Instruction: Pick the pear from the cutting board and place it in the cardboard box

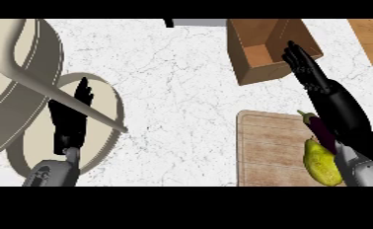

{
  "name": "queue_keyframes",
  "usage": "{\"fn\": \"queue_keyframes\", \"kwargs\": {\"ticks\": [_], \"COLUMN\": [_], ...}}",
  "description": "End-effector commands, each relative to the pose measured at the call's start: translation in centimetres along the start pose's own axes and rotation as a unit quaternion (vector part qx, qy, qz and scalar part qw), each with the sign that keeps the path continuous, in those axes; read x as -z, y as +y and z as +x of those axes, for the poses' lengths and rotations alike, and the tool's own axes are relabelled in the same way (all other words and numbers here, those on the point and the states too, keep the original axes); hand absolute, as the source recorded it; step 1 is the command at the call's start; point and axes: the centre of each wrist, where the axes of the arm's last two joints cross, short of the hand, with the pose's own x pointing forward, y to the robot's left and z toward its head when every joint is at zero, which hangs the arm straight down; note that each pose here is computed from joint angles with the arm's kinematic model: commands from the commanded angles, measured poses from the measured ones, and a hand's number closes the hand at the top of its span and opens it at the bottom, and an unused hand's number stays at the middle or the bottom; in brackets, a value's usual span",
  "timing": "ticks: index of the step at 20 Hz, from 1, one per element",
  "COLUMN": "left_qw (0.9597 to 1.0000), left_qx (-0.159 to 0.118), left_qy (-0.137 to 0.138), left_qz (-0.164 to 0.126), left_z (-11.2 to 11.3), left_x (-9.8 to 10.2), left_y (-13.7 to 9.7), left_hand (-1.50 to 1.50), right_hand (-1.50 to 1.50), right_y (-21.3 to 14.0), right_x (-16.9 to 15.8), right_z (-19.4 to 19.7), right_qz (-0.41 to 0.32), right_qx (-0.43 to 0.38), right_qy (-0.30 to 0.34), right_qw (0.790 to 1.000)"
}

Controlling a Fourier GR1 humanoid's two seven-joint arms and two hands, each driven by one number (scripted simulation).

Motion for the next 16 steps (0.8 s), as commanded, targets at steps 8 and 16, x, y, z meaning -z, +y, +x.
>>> {"fn": "queue_keyframes", "kwargs": {"ticks": [8,16], "left_qw": [0.9826,0.9802], "left_qx": [0.173,0.184], "left_qy": [-0.049,-0.064], "left_qz": [0.047,0.032], "left_z": [0.9,0.8], "left_x": [0.8,0.6], "left_y": [7.3,9.1], "left_hand": [0.0,0.0], "right_hand": [-1.5,-1.5], "right_y": [-6.7,-9.5], "right_x": [-2.9,-15.6], "right_z": [0.0,-10.5], "right_qz": [0.206,0.111], "right_qx": [-0.11,0.216], "right_qy": [0.042,0.026], "right_qw": [0.971,0.97]}}
